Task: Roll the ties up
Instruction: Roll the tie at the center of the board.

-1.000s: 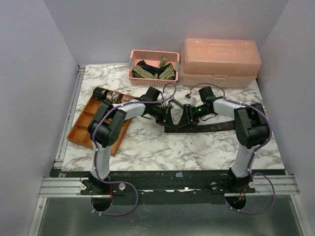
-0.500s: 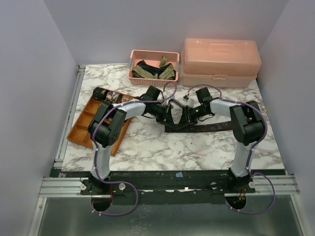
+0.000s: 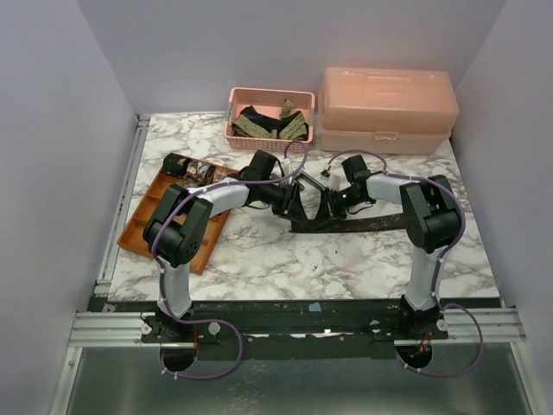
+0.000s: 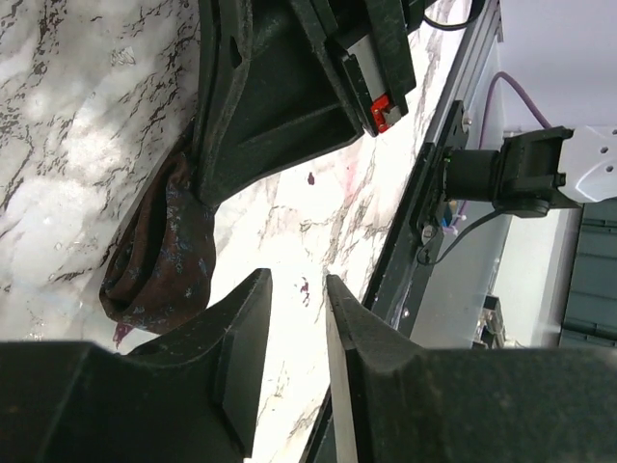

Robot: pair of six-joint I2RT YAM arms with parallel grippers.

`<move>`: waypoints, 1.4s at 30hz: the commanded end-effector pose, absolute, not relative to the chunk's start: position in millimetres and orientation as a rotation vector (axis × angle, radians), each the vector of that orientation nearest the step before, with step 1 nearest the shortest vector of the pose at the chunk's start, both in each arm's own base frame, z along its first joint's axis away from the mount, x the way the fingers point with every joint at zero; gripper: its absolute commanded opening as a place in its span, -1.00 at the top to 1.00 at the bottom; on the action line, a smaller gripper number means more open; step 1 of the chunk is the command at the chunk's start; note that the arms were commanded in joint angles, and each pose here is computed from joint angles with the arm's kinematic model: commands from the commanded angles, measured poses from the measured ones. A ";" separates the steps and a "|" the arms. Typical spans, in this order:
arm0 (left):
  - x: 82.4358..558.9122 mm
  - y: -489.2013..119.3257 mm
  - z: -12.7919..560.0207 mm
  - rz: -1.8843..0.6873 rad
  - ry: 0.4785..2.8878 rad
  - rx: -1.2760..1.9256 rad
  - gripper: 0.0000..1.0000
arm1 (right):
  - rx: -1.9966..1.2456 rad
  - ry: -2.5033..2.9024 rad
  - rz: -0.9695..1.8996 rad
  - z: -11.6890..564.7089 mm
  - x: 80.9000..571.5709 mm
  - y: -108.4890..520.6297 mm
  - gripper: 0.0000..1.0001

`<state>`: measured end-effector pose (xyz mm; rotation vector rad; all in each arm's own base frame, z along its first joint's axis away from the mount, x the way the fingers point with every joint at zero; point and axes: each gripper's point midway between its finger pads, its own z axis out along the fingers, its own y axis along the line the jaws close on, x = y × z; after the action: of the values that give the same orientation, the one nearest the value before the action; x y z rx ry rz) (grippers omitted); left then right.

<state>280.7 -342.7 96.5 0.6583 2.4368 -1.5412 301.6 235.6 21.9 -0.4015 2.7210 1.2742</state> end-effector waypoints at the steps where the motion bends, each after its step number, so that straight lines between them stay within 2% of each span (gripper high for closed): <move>1: 285.8 -348.6 94.2 -1.576 2.420 0.664 0.34 | -0.405 2.770 1.167 5.4 306.6 228.8 0.90; 13: 294.0 -331.8 7.9 -1.424 2.690 0.476 0.33 | -0.424 2.790 1.173 4.2 299.9 227.9 0.99; 15: 293.3 -328.9 1.4 -1.397 2.700 0.501 0.34 | -0.426 2.794 1.174 2.7 298.6 227.4 0.99; 17: 294.1 -329.5 9.1 -1.402 2.662 0.544 0.27 | -0.431 2.792 1.172 3.6 297.8 228.1 0.99; 19: 295.1 -332.6 35.4 -1.427 2.553 0.626 0.12 | -0.437 2.786 1.171 6.3 297.3 228.9 0.99; 21: 292.1 -333.0 70.8 -1.417 2.395 0.743 -0.13 | -0.444 2.765 1.195 13.7 296.7 231.1 0.99; 25: 288.6 -321.9 125.9 -1.215 2.054 1.011 -0.64 | -0.465 2.726 1.247 30.1 294.4 235.5 0.99; 26: 286.3 -318.7 128.6 -1.180 1.999 1.056 -0.95 | -0.468 2.719 1.251 33.2 294.6 236.1 0.99; 32: 281.3 -312.5 108.4 -0.874 1.733 1.340 -0.97 | -0.489 2.737 1.247 31.5 289.0 233.1 0.99; 42: 268.8 -334.8 83.0 -0.745 1.623 1.443 -0.92 | -0.518 2.813 1.262 11.2 274.2 227.4 0.99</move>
<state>252.2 -322.6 82.7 1.4150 1.7400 -0.8660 287.0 230.9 21.9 -0.4846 2.7579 1.2605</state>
